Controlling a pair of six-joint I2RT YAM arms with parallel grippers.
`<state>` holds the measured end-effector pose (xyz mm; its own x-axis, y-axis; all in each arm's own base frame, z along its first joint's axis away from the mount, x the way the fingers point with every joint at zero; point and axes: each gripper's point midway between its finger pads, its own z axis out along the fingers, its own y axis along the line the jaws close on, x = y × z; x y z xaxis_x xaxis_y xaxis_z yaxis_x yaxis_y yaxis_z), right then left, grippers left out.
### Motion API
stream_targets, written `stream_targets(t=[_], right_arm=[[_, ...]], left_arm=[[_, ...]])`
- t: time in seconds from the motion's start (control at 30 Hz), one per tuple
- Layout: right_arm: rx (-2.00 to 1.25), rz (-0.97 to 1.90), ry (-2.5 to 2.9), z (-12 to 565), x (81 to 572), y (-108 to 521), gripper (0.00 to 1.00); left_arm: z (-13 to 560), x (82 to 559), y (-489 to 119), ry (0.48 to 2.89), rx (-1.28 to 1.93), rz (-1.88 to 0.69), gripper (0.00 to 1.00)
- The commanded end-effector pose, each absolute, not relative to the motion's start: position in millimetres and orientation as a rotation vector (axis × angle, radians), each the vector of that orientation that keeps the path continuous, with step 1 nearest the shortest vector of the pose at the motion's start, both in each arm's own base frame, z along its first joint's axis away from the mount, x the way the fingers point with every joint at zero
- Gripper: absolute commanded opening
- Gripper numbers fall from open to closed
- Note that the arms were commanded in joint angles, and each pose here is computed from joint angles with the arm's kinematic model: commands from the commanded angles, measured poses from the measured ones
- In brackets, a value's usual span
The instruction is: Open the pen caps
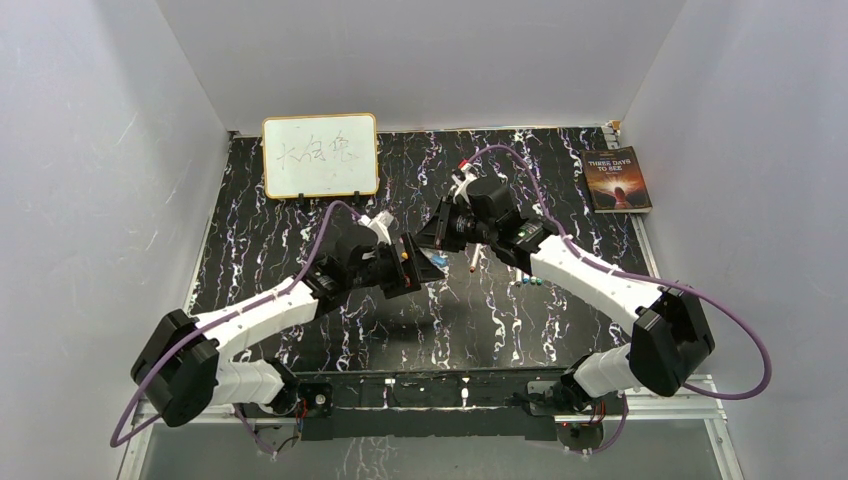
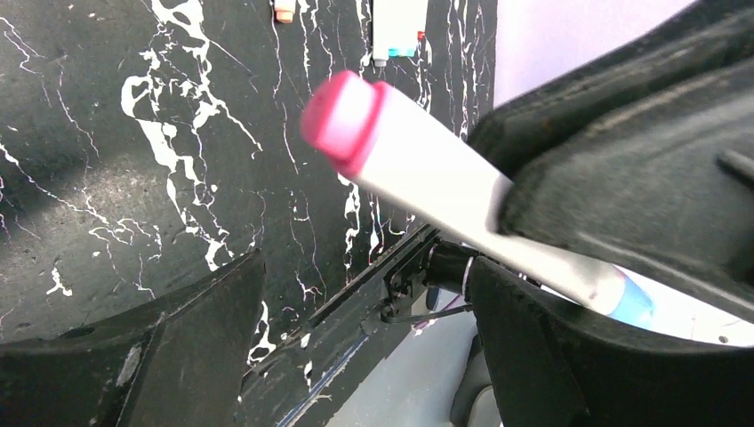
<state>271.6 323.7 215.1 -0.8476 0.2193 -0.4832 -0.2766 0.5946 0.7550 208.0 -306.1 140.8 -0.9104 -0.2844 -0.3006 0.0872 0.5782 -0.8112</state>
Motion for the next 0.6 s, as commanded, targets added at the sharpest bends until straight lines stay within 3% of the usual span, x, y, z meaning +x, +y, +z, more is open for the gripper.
stream_targets(t=[0.0, 0.3, 0.57], right_arm=[[-0.044, 1.166, 2.195, 241.0, 279.7, 319.4, 0.0], [0.01, 1.065, 2.189, 236.5, 285.4, 303.9, 0.0], [0.096, 1.12, 2.161, 234.0, 282.9, 303.4, 0.0]], left_arm=[[156.8, 209.5, -304.5, 2.346, -0.177, -1.284, 0.82], [177.8, 192.5, -279.9, 2.223, -0.291, -1.36, 0.83], [172.8, 202.3, -296.3, 2.18, -0.419, -1.493, 0.88]])
